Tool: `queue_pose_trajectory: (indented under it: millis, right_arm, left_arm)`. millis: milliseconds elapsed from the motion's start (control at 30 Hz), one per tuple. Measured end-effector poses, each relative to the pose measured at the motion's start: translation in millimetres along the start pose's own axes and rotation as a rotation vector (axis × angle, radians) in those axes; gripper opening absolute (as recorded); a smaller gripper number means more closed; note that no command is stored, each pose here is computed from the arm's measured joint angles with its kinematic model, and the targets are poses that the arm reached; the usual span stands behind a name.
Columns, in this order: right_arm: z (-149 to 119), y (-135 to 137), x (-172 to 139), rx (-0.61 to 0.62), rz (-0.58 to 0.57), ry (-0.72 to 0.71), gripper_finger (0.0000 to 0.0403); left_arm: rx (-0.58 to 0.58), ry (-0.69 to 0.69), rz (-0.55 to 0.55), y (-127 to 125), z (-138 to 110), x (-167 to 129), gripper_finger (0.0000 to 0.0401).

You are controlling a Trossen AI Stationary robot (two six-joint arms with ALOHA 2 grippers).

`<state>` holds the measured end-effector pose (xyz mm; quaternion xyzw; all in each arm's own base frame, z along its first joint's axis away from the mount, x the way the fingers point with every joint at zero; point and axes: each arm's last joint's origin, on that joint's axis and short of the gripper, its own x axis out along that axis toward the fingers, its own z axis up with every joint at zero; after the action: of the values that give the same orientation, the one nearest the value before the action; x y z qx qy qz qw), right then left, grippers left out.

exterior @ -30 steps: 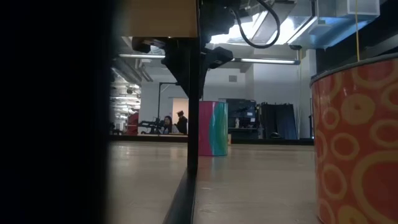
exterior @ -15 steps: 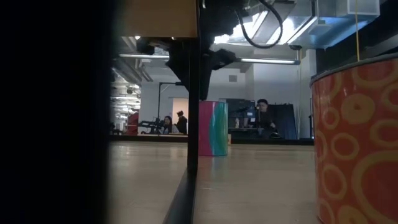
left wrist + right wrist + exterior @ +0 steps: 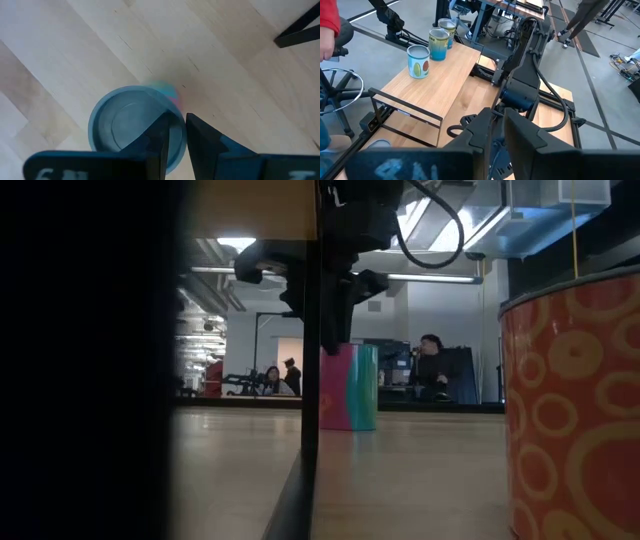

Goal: Pick and place cans onto a shelf
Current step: Put the canned chicken soup on the shelf

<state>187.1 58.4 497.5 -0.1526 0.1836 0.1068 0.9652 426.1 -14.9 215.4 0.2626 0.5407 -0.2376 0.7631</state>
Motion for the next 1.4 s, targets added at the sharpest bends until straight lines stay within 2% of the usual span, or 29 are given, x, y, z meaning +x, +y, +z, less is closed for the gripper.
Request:
queue_pose_trajectory:
  millis: [167, 333, 600, 900, 1133, 1300, 1400]
  right_arm:
    - [0.0, 0.0, 0.0, 0.0, 0.0, 0.0, 0.0056]
    - [0.0, 0.0, 0.0, 0.0, 0.0, 0.0, 0.0056]
    - [0.0, 0.0, 0.0, 0.0, 0.0, 0.0, 0.0056]
    - [-0.1, 0.0, -0.2, 0.0, 0.001, 0.0, 0.0056]
    - [-0.1, 0.0, -0.2, 0.0, 0.001, 0.001, 0.0056]
    - [-0.2, 0.0, -0.2, 0.0, 0.001, 0.001, 0.0056]
    - [-0.4, 0.0, -0.3, 0.0, 0.001, 0.003, 0.0056]
  left_arm:
    - [-0.001, 0.012, 0.017, 0.6, -0.4, 0.1, 0.005]
    - [-0.01, 0.031, 0.039, 1.3, -1.2, 0.1, 0.0009]
    - [-0.097, 0.047, 0.05, 0.9, -2.1, -13.4, 0.0003]
    - [-0.146, 0.082, 0.134, 6.1, 6.0, -65.5, 0.0002]
    - [-0.211, 0.064, 0.151, 5.3, 14.5, -126.7, 0.0001]
    - [-0.257, 0.015, 0.175, -4.5, 17.6, -178.3, 0.0001]
    - [-0.295, -0.016, 0.178, -15.9, 14.2, -194.3, 0.0001]
